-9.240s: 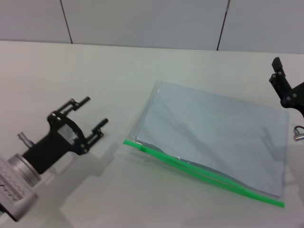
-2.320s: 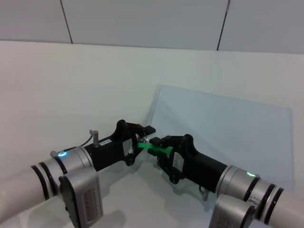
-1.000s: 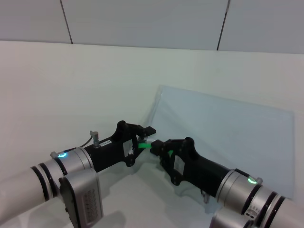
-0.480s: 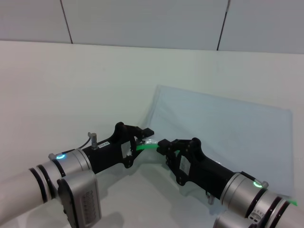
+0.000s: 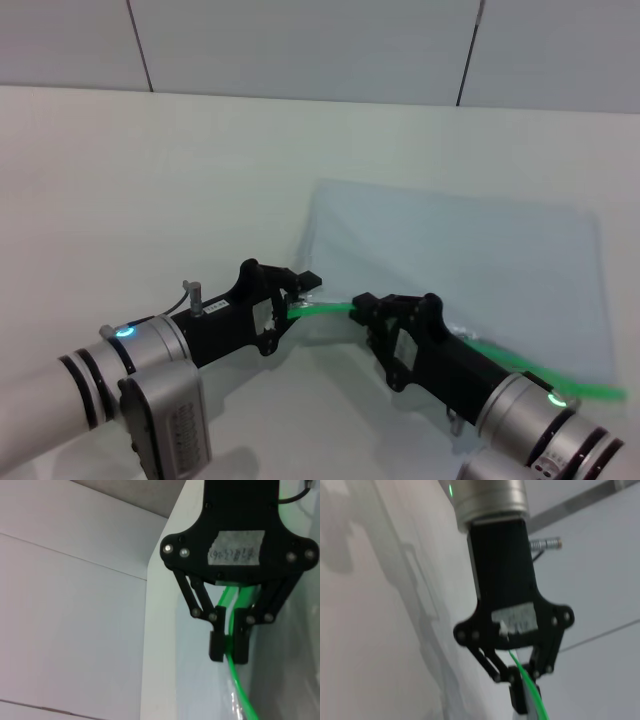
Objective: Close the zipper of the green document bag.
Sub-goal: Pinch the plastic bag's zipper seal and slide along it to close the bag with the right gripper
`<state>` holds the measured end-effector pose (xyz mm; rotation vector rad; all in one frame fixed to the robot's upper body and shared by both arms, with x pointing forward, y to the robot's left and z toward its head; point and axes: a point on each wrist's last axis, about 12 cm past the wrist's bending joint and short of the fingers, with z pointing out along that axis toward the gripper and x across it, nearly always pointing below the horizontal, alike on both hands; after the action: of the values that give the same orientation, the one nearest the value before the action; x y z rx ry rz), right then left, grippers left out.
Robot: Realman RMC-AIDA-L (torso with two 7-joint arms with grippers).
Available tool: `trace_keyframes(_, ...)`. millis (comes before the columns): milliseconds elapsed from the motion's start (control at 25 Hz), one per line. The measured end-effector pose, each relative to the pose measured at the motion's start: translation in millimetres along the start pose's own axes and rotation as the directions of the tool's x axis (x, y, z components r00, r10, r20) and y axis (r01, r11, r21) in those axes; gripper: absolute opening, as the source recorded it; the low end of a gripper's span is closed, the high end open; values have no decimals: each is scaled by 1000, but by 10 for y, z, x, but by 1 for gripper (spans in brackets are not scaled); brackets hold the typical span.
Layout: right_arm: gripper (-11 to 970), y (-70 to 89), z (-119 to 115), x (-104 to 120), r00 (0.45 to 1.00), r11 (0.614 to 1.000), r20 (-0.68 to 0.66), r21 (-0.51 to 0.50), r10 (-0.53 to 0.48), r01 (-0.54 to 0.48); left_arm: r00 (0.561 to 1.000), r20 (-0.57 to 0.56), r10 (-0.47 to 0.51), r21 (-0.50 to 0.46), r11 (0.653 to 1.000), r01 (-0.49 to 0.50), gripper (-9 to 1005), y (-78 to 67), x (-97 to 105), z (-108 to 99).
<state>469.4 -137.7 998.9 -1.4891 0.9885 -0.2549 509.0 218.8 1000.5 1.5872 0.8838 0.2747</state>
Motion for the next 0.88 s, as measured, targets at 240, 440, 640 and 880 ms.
trace_keyframes(240, 112, 31, -62, 34, 1000, 1000, -24, 3, 11, -11, 1000, -7, -5, 3, 1000, 5, 52, -25, 6, -32)
trace_keyframes(440, 119, 40, -110, 71, 999, 1000, -47, 14, 24, -23, 1000, -10, 1, 4, 1000, -1, 52, -32, 10, -43)
trace_keyframes(640, 126, 44, -144, 114, 997, 999, -75, 25, 36, -34, 1000, -12, 4, 6, 1000, -4, 52, -37, 13, -50)
trace_keyframes(880, 135, 71, -250, 195, 989, 999, -143, 47, 26, -19, 1000, -14, 2, 6, 1000, -2, 50, -47, 11, -60)
